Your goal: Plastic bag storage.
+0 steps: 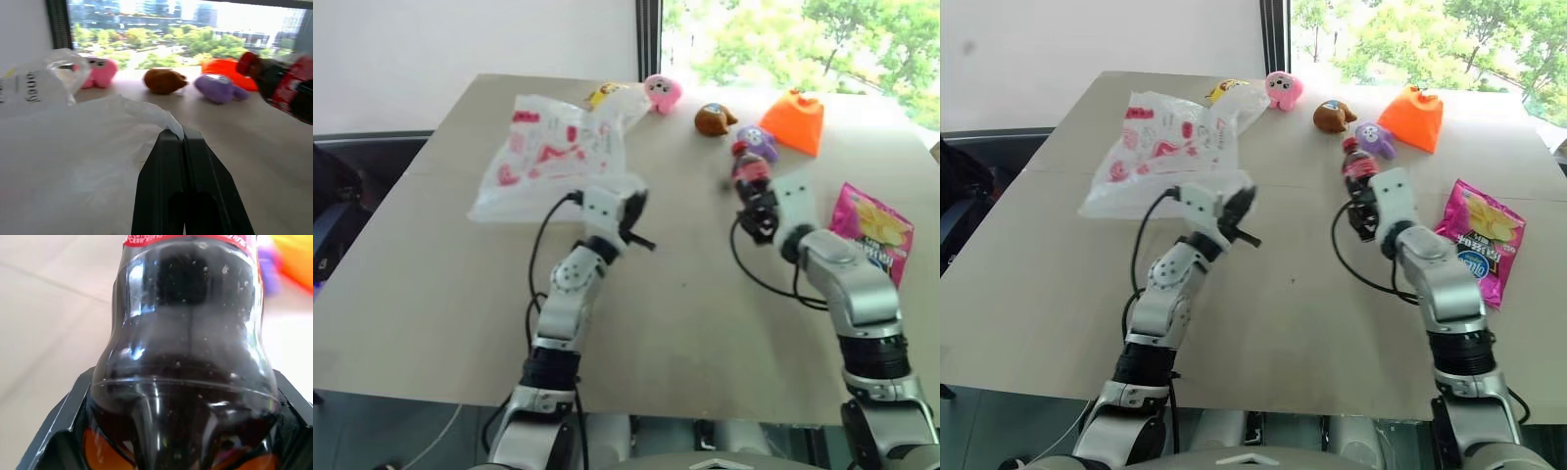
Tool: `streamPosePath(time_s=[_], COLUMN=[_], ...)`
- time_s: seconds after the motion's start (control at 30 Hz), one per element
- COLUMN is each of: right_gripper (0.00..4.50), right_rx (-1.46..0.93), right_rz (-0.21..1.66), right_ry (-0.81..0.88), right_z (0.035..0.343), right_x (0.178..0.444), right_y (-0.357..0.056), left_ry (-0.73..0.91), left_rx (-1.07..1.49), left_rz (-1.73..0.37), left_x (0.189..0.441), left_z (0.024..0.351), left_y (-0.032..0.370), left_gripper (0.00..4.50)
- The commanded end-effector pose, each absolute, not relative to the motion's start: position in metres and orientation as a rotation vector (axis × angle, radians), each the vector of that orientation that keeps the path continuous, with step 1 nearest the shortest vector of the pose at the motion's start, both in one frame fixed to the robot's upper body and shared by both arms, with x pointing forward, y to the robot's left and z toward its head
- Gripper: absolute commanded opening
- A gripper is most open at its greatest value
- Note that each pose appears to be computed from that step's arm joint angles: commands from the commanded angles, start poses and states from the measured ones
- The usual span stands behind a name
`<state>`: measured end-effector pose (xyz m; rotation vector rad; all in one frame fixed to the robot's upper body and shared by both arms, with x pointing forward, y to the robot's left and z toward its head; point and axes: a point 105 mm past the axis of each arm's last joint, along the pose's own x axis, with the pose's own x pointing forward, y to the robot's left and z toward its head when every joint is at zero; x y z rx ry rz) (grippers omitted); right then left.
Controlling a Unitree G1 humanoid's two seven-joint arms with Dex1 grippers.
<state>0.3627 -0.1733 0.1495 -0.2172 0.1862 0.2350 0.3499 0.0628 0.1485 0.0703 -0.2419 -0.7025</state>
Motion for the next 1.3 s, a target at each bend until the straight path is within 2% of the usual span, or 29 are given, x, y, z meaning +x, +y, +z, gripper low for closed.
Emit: streamPosePath(time_s=[0.03,0.13,0.23,0.37,0.53,0.7,0.9,1.2,1.3], right_gripper=[3.17,3.17,3.17,3.17,3.17,3.17,3.17,3.17,3.17], right_rx=[-0.219,-0.231,-0.265,-0.262,-0.255,-0.265,-0.265,-0.274,-0.259], right_rz=[0.281,0.407,0.524,0.741,0.919,1.021,1.075,1.186,1.171], right_ry=[0.070,0.126,0.181,0.265,0.280,0.268,0.249,0.259,0.237], right_z=[0.181,0.172,0.164,0.151,0.147,0.148,0.147,0.135,0.135], right_x=[0.348,0.332,0.321,0.306,0.298,0.303,0.316,0.323,0.335], right_y=[-0.176,-0.176,-0.172,-0.147,-0.115,-0.090,-0.066,-0.028,-0.017], left_ry=[-0.259,-0.211,-0.193,-0.253,-0.323,-0.343,-0.335,-0.351,-0.356], left_rx=[0.095,0.152,0.184,0.268,0.300,0.314,0.321,0.318,0.323], left_rz=[-0.930,-1.033,-1.032,-0.855,-0.685,-0.600,-0.603,-0.623,-0.633], left_x=[0.321,0.298,0.290,0.287,0.282,0.273,0.259,0.250,0.247], left_z=[0.150,0.138,0.135,0.143,0.157,0.160,0.153,0.156,0.157], left_y=[0.042,0.047,0.056,0.082,0.096,0.098,0.095,0.094,0.094], left_gripper=[0.00,0.00,0.00,0.00,0.00,0.00,0.00,0.00,0.00])
